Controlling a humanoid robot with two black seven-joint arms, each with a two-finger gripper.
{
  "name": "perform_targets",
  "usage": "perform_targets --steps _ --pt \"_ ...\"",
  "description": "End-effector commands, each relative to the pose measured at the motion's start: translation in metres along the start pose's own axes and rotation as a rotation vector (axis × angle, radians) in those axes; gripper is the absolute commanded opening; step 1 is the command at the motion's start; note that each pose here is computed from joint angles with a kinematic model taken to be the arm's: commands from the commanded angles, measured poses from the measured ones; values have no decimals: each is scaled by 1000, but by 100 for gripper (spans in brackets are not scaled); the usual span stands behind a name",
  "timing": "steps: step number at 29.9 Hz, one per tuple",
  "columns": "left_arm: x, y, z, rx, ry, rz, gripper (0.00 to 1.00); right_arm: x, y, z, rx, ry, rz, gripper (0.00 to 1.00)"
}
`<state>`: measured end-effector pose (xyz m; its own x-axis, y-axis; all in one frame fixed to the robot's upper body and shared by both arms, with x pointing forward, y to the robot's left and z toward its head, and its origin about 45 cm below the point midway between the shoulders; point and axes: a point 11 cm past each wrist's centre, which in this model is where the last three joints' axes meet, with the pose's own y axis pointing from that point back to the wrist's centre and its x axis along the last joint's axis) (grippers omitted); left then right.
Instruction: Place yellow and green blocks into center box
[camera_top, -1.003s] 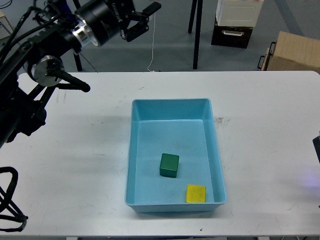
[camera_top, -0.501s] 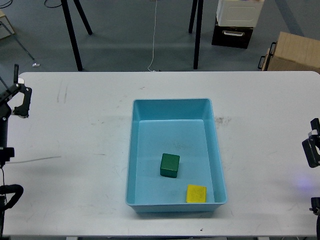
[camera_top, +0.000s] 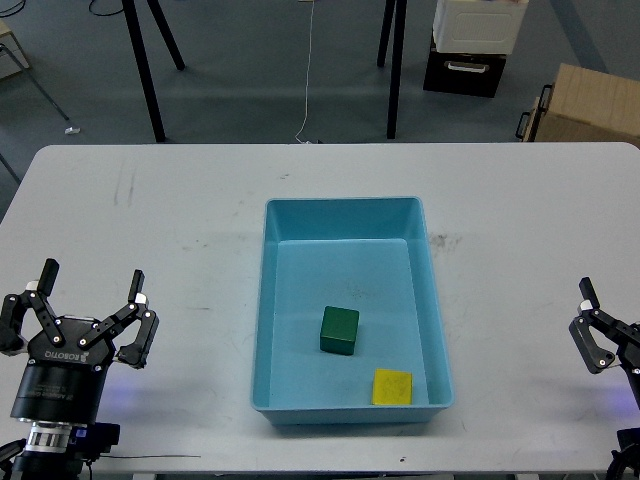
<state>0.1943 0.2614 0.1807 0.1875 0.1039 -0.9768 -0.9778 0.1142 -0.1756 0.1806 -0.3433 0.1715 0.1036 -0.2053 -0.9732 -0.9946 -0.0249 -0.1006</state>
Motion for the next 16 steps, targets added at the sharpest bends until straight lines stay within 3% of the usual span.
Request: perform_targets --steps 1,16 --pt "1 1 -2 -3 10 3 100 0 0 -2 2 4 0 100" --pt "2 1 -2 -3 9 8 100 -1 0 -4 15 7 -2 100"
